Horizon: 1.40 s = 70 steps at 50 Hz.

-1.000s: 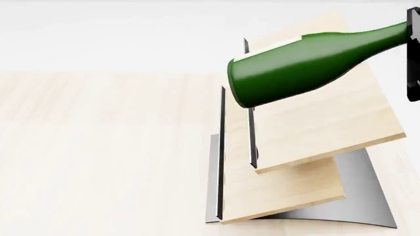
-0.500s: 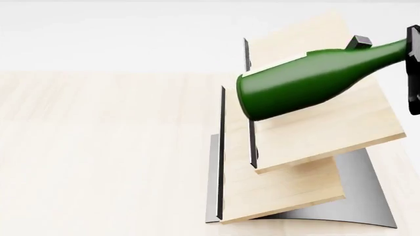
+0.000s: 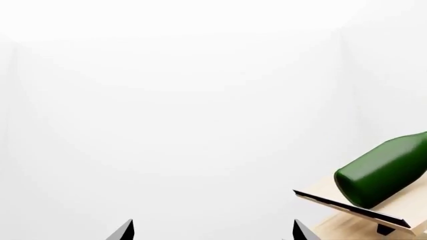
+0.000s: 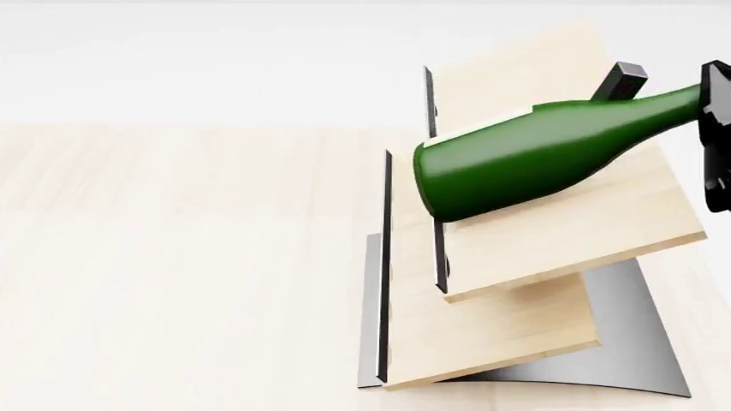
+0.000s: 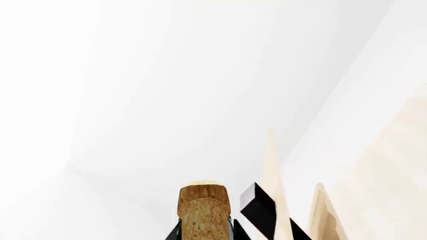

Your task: Put the wine bottle on the wine rack.

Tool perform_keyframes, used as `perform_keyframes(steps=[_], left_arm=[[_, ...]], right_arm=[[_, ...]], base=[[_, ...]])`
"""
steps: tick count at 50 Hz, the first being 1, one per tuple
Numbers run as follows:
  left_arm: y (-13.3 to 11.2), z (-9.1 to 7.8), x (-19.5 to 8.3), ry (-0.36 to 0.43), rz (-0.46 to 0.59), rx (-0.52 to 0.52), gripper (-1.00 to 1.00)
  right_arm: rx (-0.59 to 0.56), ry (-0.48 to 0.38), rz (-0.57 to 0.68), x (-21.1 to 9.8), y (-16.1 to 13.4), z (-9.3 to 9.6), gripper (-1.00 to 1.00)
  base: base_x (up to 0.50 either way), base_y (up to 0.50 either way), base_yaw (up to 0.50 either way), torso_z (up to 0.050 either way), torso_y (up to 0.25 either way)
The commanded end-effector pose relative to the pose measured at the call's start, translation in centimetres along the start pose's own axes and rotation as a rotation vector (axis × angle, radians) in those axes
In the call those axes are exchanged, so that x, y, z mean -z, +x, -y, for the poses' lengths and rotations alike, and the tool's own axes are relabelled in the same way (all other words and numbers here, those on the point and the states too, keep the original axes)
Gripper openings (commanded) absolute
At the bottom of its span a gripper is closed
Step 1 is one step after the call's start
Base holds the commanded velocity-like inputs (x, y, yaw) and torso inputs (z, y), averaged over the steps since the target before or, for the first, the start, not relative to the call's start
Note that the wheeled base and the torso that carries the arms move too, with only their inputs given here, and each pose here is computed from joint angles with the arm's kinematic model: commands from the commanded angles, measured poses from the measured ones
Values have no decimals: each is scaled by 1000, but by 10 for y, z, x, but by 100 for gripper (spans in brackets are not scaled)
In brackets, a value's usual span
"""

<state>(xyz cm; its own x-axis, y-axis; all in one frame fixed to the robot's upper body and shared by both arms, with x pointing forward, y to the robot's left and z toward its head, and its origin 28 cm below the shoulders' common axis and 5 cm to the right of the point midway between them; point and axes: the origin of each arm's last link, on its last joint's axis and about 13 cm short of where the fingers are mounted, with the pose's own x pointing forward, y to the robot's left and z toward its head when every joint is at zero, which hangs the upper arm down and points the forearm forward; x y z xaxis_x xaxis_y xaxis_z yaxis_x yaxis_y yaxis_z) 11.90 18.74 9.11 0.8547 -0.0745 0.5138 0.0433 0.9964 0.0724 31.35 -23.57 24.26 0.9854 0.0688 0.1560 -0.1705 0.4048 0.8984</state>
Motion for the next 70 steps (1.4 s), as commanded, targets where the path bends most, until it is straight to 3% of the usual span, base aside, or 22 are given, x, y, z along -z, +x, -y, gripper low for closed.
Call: perform_keyframes(steps=[1, 46, 47, 70], left_arm=[[0, 0, 1, 1, -2, 0, 100], [0, 1, 2, 4, -6, 5, 100], [0, 1, 2, 5, -6, 5, 100], [0, 1, 3, 6, -9, 6, 100]], right_arm=[[-18, -18, 31, -5, 1, 1, -100], [11, -9, 2, 2, 9, 21, -100], [8, -10, 0, 1, 10, 22, 100], [-31, -17, 23, -6, -7, 11, 100]], base=[[0, 0, 0, 0, 0], [0, 0, 0, 0, 0], [0, 0, 0, 0, 0], [0, 0, 0, 0, 0]])
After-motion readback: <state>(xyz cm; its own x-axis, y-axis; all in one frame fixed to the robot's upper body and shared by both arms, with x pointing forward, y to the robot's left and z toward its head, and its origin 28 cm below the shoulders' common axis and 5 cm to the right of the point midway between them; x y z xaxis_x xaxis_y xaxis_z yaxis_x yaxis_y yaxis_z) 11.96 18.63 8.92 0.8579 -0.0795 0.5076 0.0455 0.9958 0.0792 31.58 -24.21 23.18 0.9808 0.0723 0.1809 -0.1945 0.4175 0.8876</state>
